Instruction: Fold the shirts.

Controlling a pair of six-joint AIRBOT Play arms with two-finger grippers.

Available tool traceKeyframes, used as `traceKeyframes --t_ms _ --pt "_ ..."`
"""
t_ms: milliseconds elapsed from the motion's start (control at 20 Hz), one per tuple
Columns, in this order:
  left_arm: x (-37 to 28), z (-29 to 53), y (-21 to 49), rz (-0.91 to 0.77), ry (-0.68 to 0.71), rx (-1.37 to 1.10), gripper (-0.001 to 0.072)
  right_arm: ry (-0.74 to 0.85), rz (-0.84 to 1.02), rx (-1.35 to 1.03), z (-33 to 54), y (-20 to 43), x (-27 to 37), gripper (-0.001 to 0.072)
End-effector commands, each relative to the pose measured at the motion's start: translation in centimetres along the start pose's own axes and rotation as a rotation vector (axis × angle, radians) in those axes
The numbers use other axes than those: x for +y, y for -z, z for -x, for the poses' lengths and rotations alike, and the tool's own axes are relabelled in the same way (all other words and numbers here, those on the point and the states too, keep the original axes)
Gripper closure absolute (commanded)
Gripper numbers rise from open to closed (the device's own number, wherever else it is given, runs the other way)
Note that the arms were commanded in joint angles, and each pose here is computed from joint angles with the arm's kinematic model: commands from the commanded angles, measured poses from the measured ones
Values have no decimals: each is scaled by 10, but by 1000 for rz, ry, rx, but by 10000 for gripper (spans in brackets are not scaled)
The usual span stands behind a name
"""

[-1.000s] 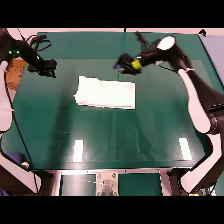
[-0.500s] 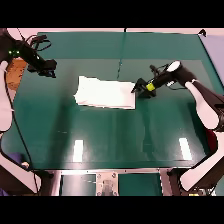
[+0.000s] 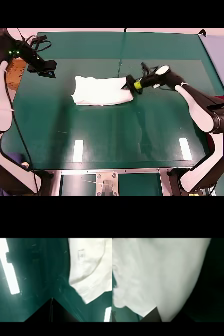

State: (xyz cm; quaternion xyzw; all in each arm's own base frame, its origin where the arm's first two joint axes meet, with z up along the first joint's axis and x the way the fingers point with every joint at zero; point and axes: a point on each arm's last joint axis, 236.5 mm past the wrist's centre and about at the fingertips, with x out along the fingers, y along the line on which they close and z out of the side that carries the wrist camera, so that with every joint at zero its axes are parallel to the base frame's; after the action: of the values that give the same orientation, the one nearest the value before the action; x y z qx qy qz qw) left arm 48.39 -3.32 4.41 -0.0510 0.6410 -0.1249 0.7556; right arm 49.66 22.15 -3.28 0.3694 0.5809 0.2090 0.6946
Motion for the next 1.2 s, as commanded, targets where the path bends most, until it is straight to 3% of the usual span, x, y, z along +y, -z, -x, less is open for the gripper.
traceKeyframes --t_ms 0,250,650,1000,1150 --pt "0 0 2 0 1 8 685 -70 63 -87 72 -33 37 698" --pt "0 0 3 1 2 13 685 -35 47 -380 248 -75 25 697" --pt "-1 0 2 1 4 10 685 118 -238 -796 492 -51 -113 698" --pt "-1 0 1 27 5 5 685 198 -321 -881 563 -3 -163 698" --pt "-2 0 3 26 6 12 685 324 -423 -803 564 32 -190 698"
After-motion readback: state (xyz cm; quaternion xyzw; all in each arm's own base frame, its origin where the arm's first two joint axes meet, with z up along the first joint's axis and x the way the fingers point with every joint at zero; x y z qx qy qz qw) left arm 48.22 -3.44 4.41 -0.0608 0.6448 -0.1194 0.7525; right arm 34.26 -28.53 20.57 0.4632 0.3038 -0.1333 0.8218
